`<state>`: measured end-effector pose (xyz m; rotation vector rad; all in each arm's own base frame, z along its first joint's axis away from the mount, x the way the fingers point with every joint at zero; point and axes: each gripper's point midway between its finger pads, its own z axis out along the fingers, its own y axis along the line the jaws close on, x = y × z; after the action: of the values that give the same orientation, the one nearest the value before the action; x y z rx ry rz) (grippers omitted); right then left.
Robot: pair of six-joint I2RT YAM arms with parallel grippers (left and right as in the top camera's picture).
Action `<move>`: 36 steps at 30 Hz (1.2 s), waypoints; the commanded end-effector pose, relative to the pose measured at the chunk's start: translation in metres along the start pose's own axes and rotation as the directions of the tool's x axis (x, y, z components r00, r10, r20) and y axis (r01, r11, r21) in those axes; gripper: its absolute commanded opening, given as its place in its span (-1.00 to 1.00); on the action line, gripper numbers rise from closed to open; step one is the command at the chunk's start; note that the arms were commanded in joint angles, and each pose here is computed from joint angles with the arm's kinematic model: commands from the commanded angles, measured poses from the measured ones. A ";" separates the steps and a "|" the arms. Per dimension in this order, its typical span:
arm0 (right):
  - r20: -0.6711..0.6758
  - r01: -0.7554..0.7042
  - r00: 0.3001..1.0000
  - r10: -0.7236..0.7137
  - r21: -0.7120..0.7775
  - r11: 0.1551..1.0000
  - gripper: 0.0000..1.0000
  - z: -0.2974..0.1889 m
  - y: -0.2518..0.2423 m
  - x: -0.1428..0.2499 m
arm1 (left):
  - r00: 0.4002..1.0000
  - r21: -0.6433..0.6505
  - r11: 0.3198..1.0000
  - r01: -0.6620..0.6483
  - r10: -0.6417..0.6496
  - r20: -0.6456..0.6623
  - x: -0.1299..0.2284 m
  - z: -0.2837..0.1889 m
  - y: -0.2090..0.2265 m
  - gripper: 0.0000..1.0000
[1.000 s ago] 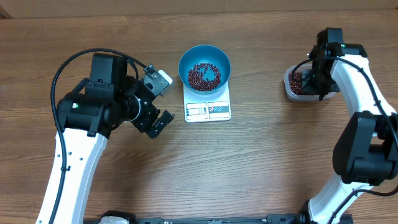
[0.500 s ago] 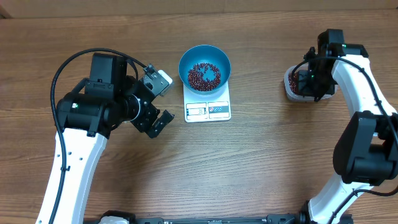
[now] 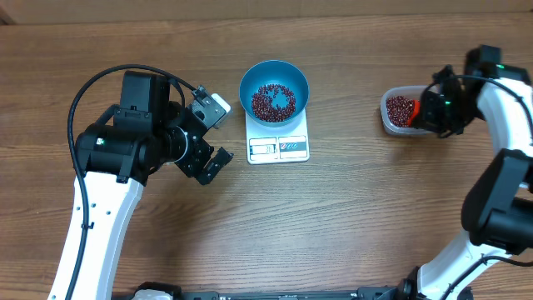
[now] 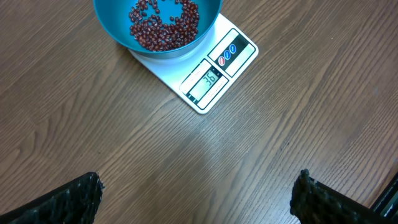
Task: Scoop item into bowl and weigh 150g on scale
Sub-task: 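Dip the scoop into the red beans again with the right gripper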
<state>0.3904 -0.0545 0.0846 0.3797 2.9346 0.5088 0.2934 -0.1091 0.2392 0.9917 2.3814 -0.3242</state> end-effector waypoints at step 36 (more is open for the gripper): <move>-0.035 -0.140 0.990 0.137 -0.400 0.906 -0.93 -0.008 0.001 -0.002 | 1.000 0.009 1.000 -0.020 0.020 0.014 -0.005 -0.002 0.000 0.99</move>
<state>0.3873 -0.0536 0.0867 0.5085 2.7851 1.0203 0.2935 -0.1091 0.2388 0.9919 2.3829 -0.3247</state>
